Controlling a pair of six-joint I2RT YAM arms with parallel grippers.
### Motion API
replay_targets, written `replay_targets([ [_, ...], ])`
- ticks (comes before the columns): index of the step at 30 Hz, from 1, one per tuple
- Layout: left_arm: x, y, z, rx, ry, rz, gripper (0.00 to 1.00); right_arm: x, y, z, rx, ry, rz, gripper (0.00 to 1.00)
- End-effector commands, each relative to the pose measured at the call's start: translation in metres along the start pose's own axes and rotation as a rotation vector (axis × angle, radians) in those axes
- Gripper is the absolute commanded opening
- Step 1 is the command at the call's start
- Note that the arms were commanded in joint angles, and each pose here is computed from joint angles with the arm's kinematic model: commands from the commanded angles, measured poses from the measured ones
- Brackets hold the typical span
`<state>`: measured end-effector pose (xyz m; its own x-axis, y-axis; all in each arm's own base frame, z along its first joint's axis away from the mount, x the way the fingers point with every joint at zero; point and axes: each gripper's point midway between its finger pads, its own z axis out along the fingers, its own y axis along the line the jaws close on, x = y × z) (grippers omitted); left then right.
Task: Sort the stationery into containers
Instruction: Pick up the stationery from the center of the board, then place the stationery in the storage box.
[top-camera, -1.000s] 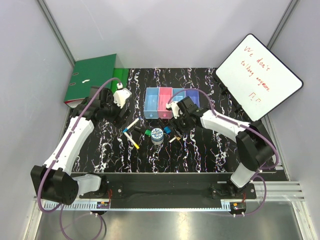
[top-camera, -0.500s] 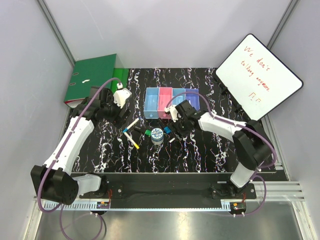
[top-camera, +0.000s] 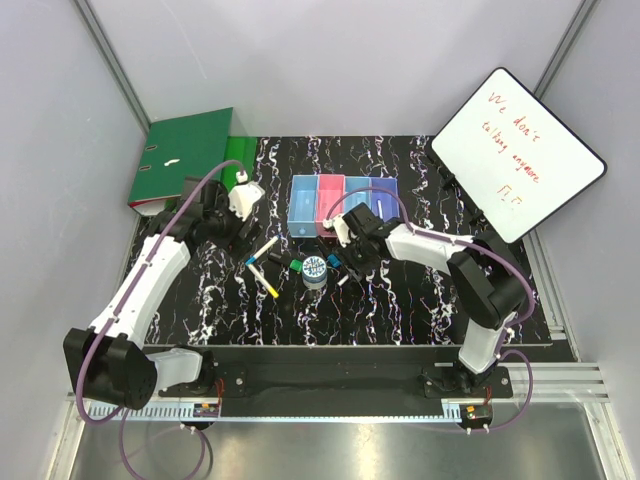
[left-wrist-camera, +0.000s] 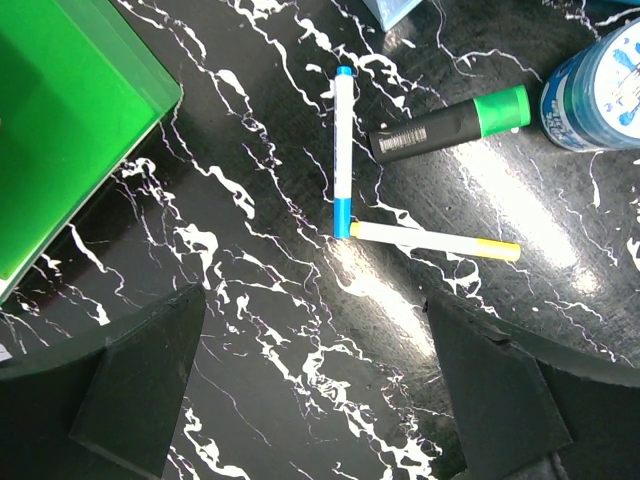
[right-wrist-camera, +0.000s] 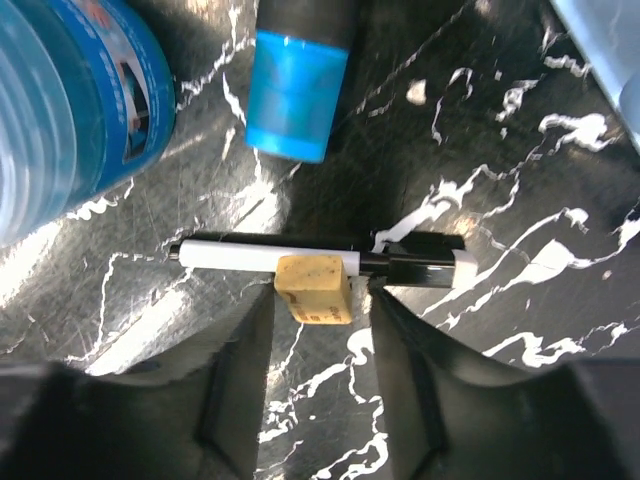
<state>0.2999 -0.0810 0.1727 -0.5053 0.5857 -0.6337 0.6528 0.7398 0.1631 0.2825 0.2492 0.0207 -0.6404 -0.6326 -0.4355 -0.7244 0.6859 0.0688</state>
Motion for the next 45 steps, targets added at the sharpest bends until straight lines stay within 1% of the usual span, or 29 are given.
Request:
replay_targets([
  [1,-0.006,0.006,0.002,-0.031,-0.031,0.026,0.99,-0.029,0.000,-0.003,0.028,-0.073,-0.021,0.44],
  [2,-0.006,0.007,0.002,-0.033,-0.031,0.029,0.99,-0.029,0.000,-0.003,0.031,-0.074,-0.021,0.37],
  [4,-0.006,0.007,0.002,-0.035,-0.035,0.028,0.99,-0.030,0.001,-0.004,0.034,-0.075,-0.027,0.30],
  [5,-0.007,0.007,0.001,-0.036,-0.036,0.029,0.99,-0.029,0.002,-0.004,0.036,-0.073,-0.032,0.23],
  [6,-0.007,0.007,0.001,-0.036,-0.038,0.029,0.99,-0.029,0.002,-0.004,0.038,-0.072,-0.035,0.19],
  [8,-0.008,0.007,0.000,-0.036,-0.041,0.030,0.99,-0.029,0.003,-0.007,0.043,-0.078,-0.047,0.14],
  [9,-0.007,0.007,0.000,-0.038,-0.040,0.030,0.99,-0.029,0.003,-0.008,0.045,-0.077,-0.053,0.09],
  [12,-0.009,0.008,-0.002,-0.043,-0.046,0.028,0.99,-0.031,0.003,-0.017,0.062,-0.084,-0.072,0.05],
  [19,-0.018,0.012,-0.012,-0.066,-0.073,0.039,0.99,-0.056,-0.007,-0.060,0.135,-0.153,-0.113,0.02],
  [23,-0.019,0.012,-0.017,-0.072,-0.076,0.043,0.99,-0.080,-0.013,-0.083,0.175,-0.207,-0.135,0.01],
  [25,-0.020,0.012,-0.018,-0.075,-0.082,0.044,0.99,-0.090,-0.025,-0.090,0.247,-0.222,-0.137,0.00],
  [27,-0.019,0.012,-0.018,-0.074,-0.080,0.044,0.99,-0.111,-0.038,-0.099,0.317,-0.267,-0.151,0.00],
  [29,-0.019,0.011,-0.016,-0.067,-0.077,0.045,0.99,-0.126,-0.058,-0.101,0.397,-0.287,-0.153,0.00],
  [30,-0.020,0.012,-0.016,-0.068,-0.079,0.045,0.99,-0.136,-0.065,-0.102,0.419,-0.310,-0.152,0.00],
  [31,-0.020,0.012,-0.016,-0.066,-0.078,0.043,0.99,-0.138,-0.076,-0.095,0.439,-0.297,-0.142,0.00],
  [32,-0.021,0.012,-0.015,-0.064,-0.077,0.041,0.99,-0.154,-0.083,-0.101,0.448,-0.333,-0.121,0.00],
  [33,-0.021,0.012,-0.015,-0.064,-0.077,0.045,0.99,-0.158,-0.097,-0.101,0.462,-0.336,-0.093,0.00],
  [34,-0.021,0.012,-0.014,-0.065,-0.075,0.044,0.99,-0.160,-0.105,-0.090,0.458,-0.320,-0.081,0.00],
  [35,-0.020,0.012,-0.014,-0.065,-0.073,0.048,0.99,-0.171,-0.111,-0.093,0.462,-0.341,-0.075,0.00],
  [36,-0.019,0.012,-0.014,-0.064,-0.070,0.051,0.99,-0.173,-0.120,-0.092,0.469,-0.341,-0.063,0.00],
  [37,-0.019,0.013,-0.014,-0.067,-0.070,0.054,0.99,-0.174,-0.124,-0.079,0.461,-0.323,-0.065,0.00],
  [40,-0.016,0.013,-0.013,-0.070,-0.062,0.062,0.99,-0.188,-0.140,-0.073,0.468,-0.338,-0.052,0.00],
  [42,-0.014,0.013,-0.012,-0.067,-0.056,0.065,0.99,-0.188,-0.144,-0.058,0.445,-0.323,-0.049,0.00],
  [44,-0.012,0.013,-0.010,-0.066,-0.047,0.066,0.99,-0.195,-0.151,-0.055,0.445,-0.333,-0.045,0.00],
  [45,-0.012,0.012,-0.009,-0.063,-0.046,0.066,0.99,-0.194,-0.150,-0.045,0.431,-0.321,-0.049,0.00],
])
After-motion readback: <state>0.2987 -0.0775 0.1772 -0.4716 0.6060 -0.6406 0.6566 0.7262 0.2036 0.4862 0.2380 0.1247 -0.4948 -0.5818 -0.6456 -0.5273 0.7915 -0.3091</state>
